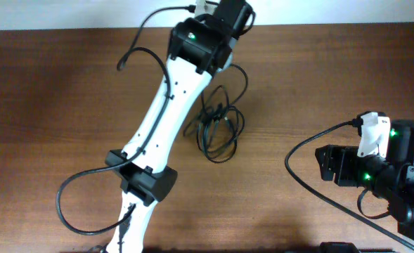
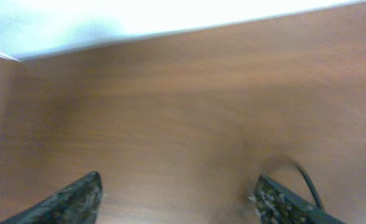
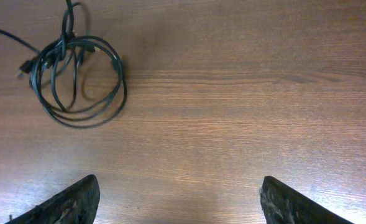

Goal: Untangle cables

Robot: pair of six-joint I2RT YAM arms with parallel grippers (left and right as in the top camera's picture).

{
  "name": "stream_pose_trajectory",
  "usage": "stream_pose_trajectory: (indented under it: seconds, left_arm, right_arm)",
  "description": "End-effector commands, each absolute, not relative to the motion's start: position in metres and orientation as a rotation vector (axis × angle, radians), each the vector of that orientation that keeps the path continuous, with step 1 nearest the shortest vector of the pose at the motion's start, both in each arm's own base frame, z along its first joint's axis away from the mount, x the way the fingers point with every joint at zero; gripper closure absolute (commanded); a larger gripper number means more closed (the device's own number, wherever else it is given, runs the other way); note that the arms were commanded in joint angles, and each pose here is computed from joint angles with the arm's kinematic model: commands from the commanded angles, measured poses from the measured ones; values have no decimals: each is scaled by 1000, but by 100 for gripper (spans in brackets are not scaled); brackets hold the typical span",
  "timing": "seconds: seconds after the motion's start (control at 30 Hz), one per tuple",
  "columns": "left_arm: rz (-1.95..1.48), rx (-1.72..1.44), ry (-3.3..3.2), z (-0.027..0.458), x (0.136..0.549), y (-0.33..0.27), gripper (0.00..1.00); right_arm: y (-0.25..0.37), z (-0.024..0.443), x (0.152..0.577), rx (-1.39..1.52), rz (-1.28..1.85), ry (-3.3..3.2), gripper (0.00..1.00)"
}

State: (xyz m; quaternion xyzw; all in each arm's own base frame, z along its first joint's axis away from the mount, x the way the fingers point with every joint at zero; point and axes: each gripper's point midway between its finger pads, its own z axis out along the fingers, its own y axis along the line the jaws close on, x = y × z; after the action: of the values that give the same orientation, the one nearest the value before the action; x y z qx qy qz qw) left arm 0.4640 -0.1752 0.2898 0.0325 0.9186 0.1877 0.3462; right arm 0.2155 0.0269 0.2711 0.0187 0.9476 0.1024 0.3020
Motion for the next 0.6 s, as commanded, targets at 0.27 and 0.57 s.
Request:
stream_pose_trajectory:
  seconds: [0.27, 0.57]
  left_arm:
    - [484, 131, 2349, 294, 457, -197, 1]
    - [-107, 289, 2620, 257, 434, -254, 1]
  right_arm:
    - [27, 278, 216, 31, 262, 2488, 18]
    - [29, 278, 215, 28, 273, 2492, 18]
